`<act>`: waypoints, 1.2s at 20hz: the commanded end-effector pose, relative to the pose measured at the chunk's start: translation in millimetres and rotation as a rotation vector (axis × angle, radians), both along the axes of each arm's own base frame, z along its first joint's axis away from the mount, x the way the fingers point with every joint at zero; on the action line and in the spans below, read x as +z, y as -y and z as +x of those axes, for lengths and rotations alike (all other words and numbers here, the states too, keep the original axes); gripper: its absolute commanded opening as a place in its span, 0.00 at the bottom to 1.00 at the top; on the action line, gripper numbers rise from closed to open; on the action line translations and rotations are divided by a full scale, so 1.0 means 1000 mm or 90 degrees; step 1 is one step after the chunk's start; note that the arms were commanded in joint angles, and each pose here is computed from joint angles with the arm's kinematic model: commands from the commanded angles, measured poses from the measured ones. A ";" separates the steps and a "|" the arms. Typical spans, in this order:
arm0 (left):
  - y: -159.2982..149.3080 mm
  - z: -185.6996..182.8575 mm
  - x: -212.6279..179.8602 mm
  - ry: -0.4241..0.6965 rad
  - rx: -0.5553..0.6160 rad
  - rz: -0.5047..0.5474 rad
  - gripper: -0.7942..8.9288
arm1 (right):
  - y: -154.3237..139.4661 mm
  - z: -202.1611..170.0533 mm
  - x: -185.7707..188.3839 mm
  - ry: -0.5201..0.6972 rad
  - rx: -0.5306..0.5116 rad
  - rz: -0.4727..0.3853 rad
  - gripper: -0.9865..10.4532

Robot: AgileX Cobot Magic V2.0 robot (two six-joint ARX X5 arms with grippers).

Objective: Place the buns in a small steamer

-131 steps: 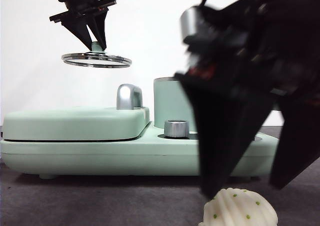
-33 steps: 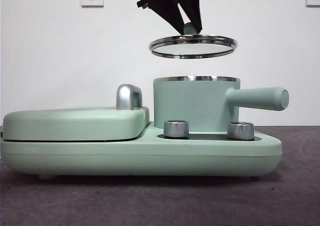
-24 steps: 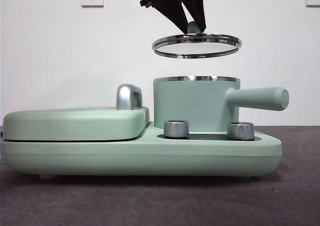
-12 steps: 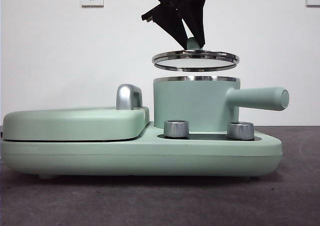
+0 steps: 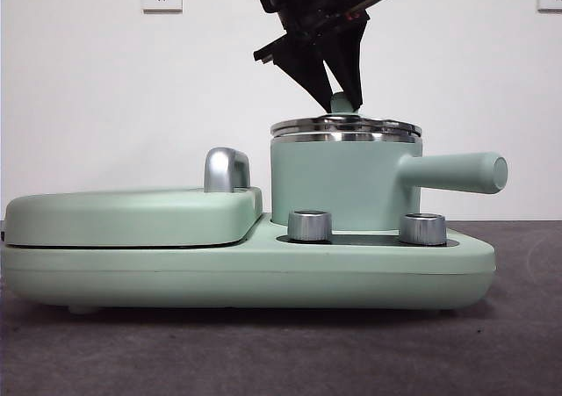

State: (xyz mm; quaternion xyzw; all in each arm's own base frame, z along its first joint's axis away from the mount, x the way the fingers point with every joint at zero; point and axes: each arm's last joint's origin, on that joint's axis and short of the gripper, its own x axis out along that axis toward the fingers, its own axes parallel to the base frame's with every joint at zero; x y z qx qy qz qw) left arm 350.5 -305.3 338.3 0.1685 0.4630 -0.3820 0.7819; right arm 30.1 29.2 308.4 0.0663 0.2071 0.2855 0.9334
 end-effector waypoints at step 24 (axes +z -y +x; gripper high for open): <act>-0.097 -0.117 0.144 0.058 0.062 -0.117 0.64 | 0.000 0.000 0.002 0.010 0.016 -0.001 0.44</act>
